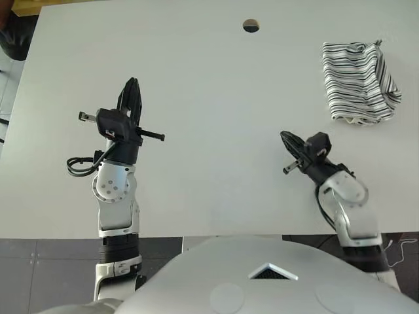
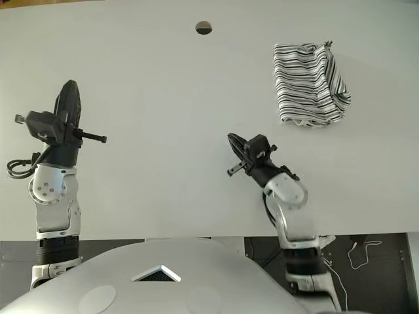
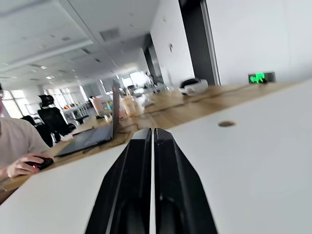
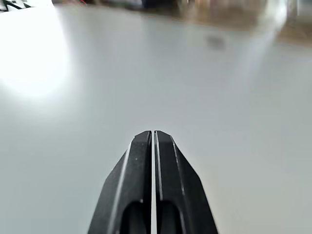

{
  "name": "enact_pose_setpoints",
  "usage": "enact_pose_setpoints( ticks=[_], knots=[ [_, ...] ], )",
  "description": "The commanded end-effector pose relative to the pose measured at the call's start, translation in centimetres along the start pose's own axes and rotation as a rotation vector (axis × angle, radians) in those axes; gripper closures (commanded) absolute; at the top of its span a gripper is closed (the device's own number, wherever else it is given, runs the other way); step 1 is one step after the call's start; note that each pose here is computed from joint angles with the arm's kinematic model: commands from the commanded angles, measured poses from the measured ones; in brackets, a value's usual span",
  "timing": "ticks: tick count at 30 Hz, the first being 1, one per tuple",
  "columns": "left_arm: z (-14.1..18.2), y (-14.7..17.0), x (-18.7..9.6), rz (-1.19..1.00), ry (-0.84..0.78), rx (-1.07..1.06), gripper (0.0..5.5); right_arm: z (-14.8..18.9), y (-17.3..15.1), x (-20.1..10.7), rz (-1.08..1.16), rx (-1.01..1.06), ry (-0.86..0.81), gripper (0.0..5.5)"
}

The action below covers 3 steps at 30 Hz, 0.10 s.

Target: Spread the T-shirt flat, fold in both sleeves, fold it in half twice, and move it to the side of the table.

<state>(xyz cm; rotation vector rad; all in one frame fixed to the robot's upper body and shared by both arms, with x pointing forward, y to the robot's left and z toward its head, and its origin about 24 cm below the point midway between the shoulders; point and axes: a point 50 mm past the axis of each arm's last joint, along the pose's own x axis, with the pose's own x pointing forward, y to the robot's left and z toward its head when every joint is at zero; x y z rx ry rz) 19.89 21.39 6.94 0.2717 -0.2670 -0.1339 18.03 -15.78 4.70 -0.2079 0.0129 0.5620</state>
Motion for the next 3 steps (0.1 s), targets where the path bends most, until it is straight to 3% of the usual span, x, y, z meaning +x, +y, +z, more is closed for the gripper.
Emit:
enact_pose_setpoints(
  ticks=[1,3],
  knots=[
    [-1.02,-0.04,0.33,0.091,-0.017,-0.005,5.38,6.56,-3.19,-0.88,-0.469,-0.263,-0.396,5.40],
    [-1.07,-0.34,0.64,0.082,-0.048,0.026,5.38,7.08,-3.70,-0.92,-0.600,-0.266,-0.462,5.40]
  ],
)
